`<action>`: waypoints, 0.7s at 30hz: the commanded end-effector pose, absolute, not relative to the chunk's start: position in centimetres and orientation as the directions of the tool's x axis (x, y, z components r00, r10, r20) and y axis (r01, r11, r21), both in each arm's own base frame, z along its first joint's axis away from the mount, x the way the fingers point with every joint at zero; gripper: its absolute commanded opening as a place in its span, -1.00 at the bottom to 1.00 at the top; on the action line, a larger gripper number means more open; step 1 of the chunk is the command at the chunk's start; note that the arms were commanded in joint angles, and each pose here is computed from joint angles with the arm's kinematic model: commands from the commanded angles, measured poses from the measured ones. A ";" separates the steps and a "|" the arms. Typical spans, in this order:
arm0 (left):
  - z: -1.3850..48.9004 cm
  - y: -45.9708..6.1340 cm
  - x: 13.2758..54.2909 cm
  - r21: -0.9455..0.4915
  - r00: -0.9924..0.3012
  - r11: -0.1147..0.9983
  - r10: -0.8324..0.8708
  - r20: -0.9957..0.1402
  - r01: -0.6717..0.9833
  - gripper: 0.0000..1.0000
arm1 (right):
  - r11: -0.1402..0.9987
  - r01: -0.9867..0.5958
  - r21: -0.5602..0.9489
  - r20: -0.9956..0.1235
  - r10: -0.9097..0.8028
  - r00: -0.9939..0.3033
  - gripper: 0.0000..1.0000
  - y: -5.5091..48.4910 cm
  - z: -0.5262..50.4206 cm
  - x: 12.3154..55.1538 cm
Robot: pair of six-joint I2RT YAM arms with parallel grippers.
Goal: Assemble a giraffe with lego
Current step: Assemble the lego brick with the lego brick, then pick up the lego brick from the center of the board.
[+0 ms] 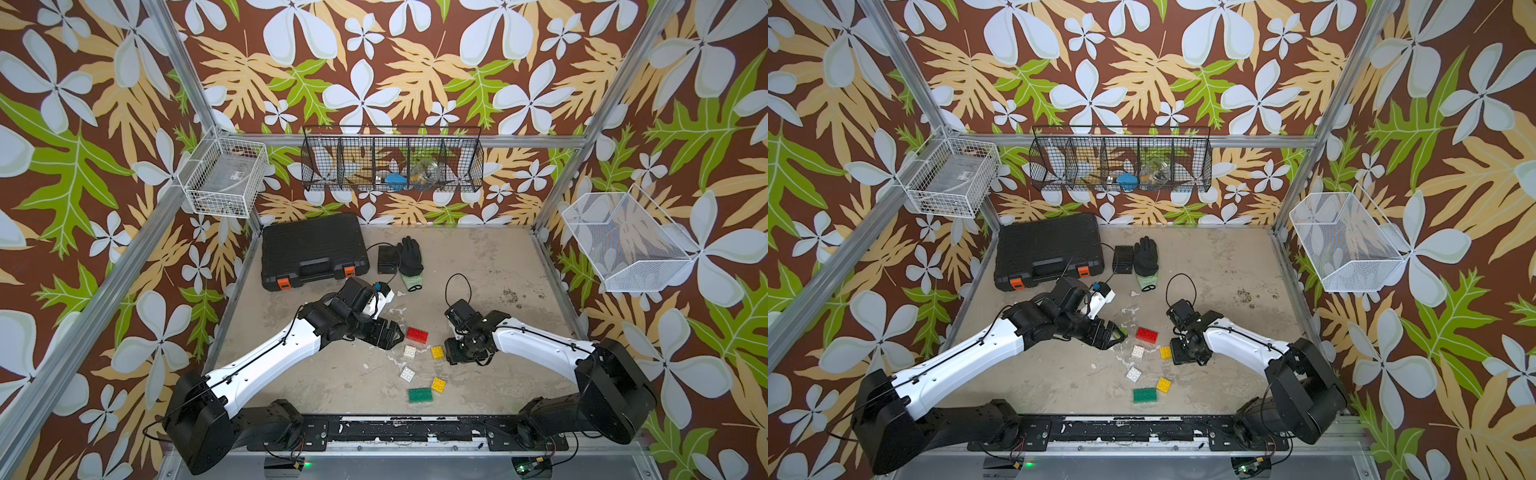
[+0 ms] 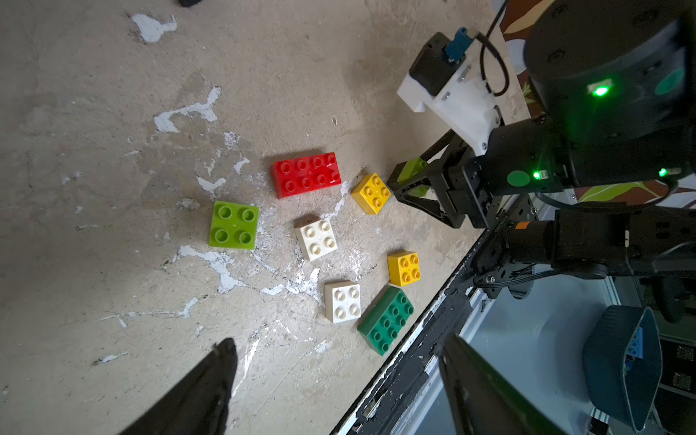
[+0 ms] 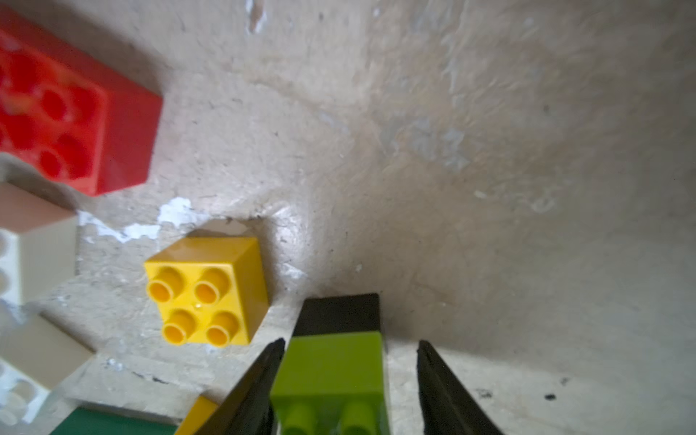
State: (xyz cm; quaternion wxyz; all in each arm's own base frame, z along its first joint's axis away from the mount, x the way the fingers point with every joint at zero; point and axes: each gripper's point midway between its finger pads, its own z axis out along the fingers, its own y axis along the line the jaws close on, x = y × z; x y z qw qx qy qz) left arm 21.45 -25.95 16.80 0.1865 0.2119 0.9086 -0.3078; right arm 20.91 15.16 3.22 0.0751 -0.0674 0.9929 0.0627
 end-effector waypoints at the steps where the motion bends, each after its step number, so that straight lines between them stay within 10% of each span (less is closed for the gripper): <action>1: 17.2 -25.8 21.9 -0.469 -0.841 0.737 0.252 -0.478 0.487 0.77 | 0.989 -0.102 0.110 -0.206 -0.077 -0.975 0.27 15.2 4.5 22.1; 21: 13.9 -25.3 17.6 -0.436 -0.916 0.850 0.124 -0.381 0.296 0.99 | 0.921 0.093 0.379 -0.424 0.263 -0.866 0.96 13.6 14.6 20.7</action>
